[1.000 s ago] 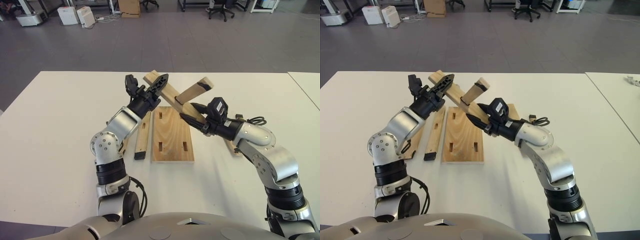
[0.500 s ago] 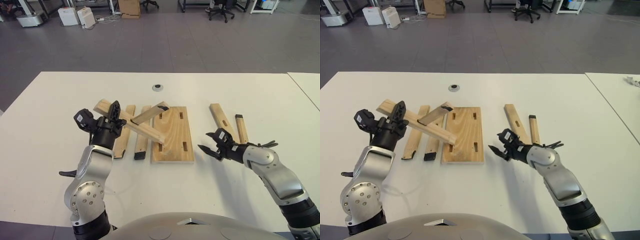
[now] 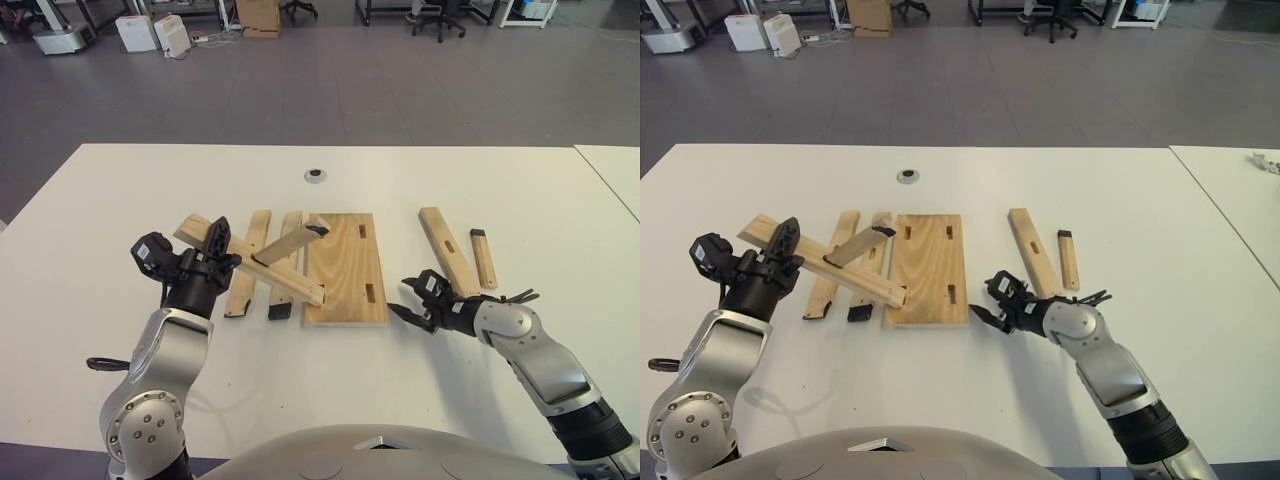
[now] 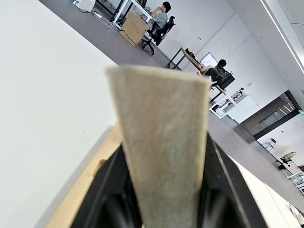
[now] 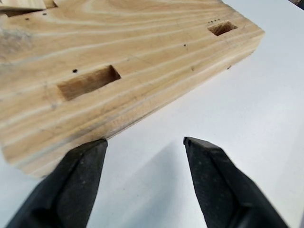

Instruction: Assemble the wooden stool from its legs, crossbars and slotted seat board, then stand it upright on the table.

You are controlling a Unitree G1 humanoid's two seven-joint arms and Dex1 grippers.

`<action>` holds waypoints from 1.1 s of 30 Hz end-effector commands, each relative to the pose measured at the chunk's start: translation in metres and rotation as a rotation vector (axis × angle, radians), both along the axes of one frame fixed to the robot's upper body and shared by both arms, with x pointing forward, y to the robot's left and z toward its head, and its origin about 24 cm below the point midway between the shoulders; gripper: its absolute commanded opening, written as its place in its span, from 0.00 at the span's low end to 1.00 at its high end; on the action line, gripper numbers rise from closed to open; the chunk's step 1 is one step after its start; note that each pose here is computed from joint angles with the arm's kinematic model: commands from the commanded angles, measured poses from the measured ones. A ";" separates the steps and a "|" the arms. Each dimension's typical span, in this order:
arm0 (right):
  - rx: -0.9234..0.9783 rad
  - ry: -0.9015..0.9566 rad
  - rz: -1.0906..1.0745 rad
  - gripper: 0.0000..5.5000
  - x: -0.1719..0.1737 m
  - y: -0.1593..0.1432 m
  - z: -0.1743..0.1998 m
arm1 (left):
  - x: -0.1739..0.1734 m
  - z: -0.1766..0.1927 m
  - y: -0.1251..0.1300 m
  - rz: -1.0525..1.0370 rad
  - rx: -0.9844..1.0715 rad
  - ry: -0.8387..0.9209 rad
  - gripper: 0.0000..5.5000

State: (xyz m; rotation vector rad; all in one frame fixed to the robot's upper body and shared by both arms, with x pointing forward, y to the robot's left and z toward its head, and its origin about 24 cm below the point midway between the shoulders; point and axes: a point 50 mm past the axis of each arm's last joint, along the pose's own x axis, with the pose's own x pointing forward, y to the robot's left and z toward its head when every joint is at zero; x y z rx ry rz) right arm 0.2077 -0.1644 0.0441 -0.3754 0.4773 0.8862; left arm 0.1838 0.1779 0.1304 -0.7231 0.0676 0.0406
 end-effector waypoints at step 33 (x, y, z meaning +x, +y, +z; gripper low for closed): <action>0.039 -0.238 -0.185 0.55 0.045 -0.039 0.043 | 0.019 0.033 -0.058 -0.366 0.311 -0.429 0.48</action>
